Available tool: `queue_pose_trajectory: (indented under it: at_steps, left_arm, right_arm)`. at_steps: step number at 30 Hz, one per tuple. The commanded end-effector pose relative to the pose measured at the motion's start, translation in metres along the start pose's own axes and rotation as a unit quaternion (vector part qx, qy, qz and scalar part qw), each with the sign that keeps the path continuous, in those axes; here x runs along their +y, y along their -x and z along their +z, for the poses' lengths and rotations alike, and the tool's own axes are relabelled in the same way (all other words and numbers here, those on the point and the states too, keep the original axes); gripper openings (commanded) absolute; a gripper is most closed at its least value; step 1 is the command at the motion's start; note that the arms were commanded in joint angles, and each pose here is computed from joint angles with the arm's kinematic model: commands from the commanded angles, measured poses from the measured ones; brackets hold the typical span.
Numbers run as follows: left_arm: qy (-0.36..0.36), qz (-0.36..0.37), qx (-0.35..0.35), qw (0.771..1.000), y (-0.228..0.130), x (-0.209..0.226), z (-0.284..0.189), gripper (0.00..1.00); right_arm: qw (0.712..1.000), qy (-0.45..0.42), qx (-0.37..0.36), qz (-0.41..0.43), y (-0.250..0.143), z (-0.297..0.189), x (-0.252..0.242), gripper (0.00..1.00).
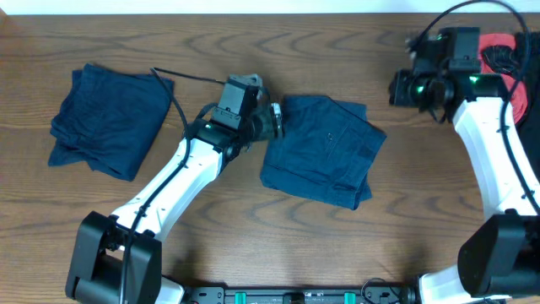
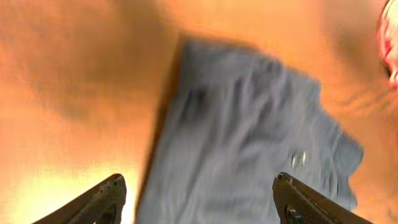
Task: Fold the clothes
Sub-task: 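Grasp the folded shorts' left edge with the left gripper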
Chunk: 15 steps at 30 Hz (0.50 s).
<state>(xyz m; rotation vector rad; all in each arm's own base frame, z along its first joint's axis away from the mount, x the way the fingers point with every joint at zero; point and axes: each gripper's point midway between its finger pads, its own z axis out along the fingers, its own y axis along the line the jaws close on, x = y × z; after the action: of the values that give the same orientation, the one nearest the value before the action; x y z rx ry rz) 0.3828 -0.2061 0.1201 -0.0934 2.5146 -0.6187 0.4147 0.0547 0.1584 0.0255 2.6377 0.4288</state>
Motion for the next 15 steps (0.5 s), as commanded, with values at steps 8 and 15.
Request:
queue_pose_trajectory:
  at_steps: [8,15]
  left_arm:
    - [0.027,0.002,0.091,0.995,-0.048,0.034,0.067,0.77]
    - [0.024,-0.014,0.159,0.987,-0.082,0.041,0.075,0.76]
  right_arm:
    - [0.987,0.031,0.158,-0.017,-0.112,0.068,0.015,0.03]
    - [0.989,0.013,0.144,-0.026,-0.147,0.101,-0.005,0.06]
